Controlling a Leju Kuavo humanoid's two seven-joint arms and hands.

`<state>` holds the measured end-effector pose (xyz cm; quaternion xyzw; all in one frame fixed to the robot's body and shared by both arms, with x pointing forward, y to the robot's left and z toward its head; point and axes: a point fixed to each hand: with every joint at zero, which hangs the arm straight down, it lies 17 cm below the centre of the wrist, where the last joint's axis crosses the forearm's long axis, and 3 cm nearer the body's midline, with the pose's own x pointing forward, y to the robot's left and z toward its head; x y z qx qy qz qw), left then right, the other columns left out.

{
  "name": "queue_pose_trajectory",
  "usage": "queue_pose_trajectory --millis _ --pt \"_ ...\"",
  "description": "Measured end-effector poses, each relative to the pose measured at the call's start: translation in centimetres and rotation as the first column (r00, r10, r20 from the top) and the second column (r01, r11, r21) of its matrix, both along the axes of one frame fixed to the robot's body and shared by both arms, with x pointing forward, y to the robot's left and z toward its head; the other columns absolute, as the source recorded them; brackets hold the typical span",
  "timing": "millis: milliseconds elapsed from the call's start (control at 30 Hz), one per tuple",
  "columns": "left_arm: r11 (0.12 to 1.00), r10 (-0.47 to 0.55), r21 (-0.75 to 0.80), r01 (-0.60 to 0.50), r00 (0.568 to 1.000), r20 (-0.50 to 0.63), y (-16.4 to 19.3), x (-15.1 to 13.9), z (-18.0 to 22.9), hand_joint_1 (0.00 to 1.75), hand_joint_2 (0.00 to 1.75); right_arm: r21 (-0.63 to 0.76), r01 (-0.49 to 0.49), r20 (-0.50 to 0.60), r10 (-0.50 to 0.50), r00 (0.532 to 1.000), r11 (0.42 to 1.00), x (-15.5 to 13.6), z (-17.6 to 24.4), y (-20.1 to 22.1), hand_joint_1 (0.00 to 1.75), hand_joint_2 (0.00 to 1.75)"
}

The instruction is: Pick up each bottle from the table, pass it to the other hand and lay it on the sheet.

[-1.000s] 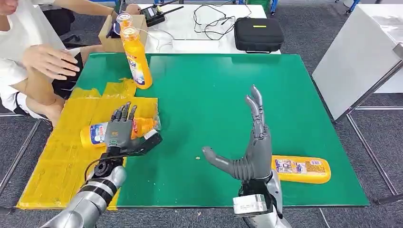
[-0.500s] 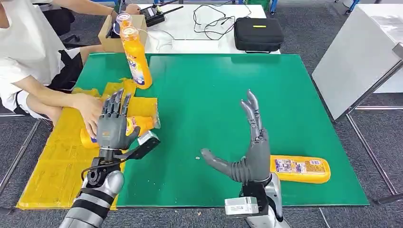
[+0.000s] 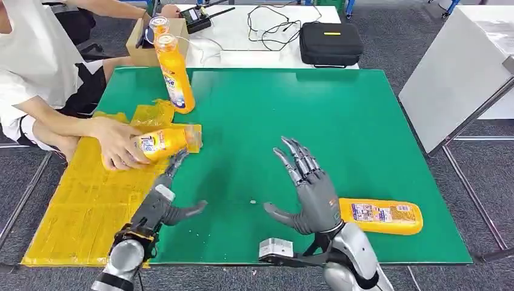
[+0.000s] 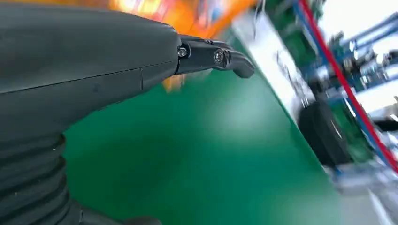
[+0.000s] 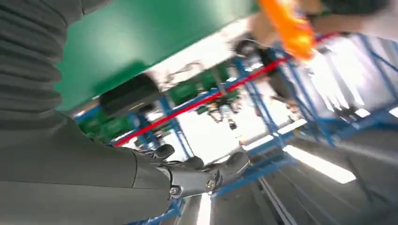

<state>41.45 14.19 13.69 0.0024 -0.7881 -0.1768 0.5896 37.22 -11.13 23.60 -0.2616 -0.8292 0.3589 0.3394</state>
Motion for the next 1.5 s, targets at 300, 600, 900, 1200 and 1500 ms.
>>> queue_pose_trajectory --millis 300,600,900,1200,1500 --pt "0.981 -0.08 -0.187 0.059 0.991 -0.104 -0.7 -3.2 -2.0 0.0 1.75 -0.214 0.15 -0.099 -0.174 0.98 0.965 0.6 -6.9 -7.2 0.0 1.75" --pt "0.978 -0.08 -0.202 0.054 0.99 -0.12 -0.9 -3.5 -2.3 0.0 1.75 -0.294 0.202 -0.128 -0.247 0.961 0.934 0.5 -9.3 -10.8 0.0 1.75" --pt "0.982 -0.062 -0.186 0.037 0.989 -0.13 -1.0 -3.8 -2.5 0.0 1.75 -0.389 0.273 -0.203 -0.371 0.906 0.88 0.4 -12.7 -15.5 0.0 1.75" --pt "0.977 -0.064 -0.21 0.036 0.99 -0.126 -1.2 -4.0 -1.9 0.0 1.75 -0.515 0.364 -0.245 -0.54 0.805 0.776 -0.2 -16.1 -22.4 0.0 1.75" --pt "0.975 -0.077 -0.216 0.051 0.991 -0.111 -1.8 -4.3 -1.2 0.0 1.75 -0.549 0.398 -0.258 -0.602 0.756 0.735 -0.5 -17.2 -25.3 0.0 1.75"
